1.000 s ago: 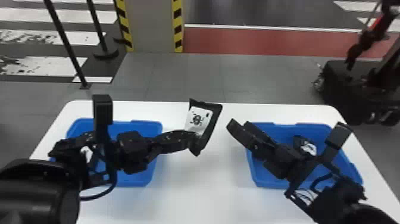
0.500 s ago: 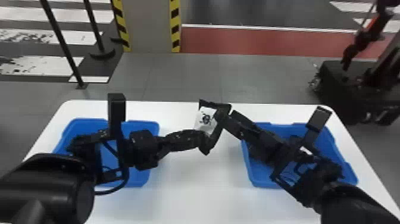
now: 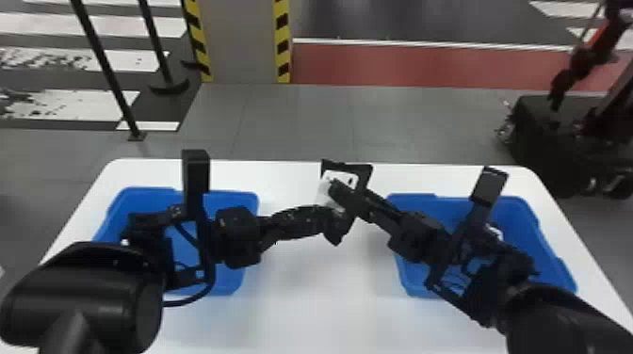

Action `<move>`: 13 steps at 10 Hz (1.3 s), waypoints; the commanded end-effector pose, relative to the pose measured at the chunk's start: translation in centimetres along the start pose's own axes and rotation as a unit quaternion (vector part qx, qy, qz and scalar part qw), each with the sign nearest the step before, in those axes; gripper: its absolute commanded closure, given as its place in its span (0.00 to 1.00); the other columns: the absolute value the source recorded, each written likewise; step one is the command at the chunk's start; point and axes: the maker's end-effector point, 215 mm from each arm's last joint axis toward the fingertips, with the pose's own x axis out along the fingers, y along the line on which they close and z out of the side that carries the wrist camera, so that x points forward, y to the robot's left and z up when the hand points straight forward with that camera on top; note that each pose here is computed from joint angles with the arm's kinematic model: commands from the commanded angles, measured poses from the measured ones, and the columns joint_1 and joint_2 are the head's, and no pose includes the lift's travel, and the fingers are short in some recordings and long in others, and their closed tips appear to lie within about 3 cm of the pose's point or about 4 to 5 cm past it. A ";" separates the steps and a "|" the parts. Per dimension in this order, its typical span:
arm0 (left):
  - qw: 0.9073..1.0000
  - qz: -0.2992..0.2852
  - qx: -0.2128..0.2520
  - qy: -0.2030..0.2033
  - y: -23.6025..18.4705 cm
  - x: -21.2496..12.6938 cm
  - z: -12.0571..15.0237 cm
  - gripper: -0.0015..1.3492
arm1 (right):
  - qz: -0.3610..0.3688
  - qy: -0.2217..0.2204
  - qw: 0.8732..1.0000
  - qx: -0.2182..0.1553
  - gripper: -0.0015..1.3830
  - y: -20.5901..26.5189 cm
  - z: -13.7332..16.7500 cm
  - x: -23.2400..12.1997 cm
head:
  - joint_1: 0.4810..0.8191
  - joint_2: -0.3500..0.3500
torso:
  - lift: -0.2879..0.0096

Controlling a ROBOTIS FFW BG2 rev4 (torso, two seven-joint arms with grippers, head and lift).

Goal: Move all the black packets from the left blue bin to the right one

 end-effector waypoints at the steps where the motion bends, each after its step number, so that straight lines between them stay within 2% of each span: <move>1: 1.000 -0.002 -0.004 0.001 0.0 0.2 -0.2 0.90 | -0.009 -0.003 1.000 -0.016 0.92 -0.5 0.4 0.0 | 0.63 0.49 | 0.60; 2: 1.000 0.001 -0.007 0.001 0.1 0.0 -0.3 0.89 | -0.010 -0.018 1.000 -0.023 0.93 -0.5 1.2 -0.1 | 0.63 0.48 | 0.60; 3: 1.000 0.012 -0.016 0.003 0.6 -0.3 -0.8 0.78 | -0.007 -0.027 0.999 -0.020 0.93 -0.5 1.5 -0.1 | 0.63 0.48 | 0.60; 5: 0.999 0.032 -0.039 0.009 1.5 -1.6 -2.7 0.20 | -0.012 -0.035 0.999 -0.013 0.93 -1.3 1.6 -0.7 | 0.63 0.48 | 0.60; 6: 0.998 0.040 -0.051 0.003 1.9 -2.7 -3.7 0.07 | -0.030 -0.038 0.999 -0.013 0.93 -2.8 1.8 -1.7 | 0.63 0.49 | 0.60; 8: 0.995 0.076 -0.058 -0.018 2.7 -6.7 -4.4 0.09 | -0.094 -0.042 0.995 -0.019 0.93 -8.0 2.6 -5.0 | 0.63 0.48 | 0.60; 11: 0.987 0.152 -0.027 -0.033 4.5 -13.2 -3.1 0.09 | -0.182 -0.008 0.983 -0.010 0.93 -16.1 1.1 -8.5 | 0.63 0.46 | 0.60; 13: 0.981 0.187 0.008 -0.052 5.2 -15.9 -1.2 0.09 | -0.229 -0.001 0.973 0.005 0.93 -21.1 1.1 -10.4 | 0.63 0.46 | 0.60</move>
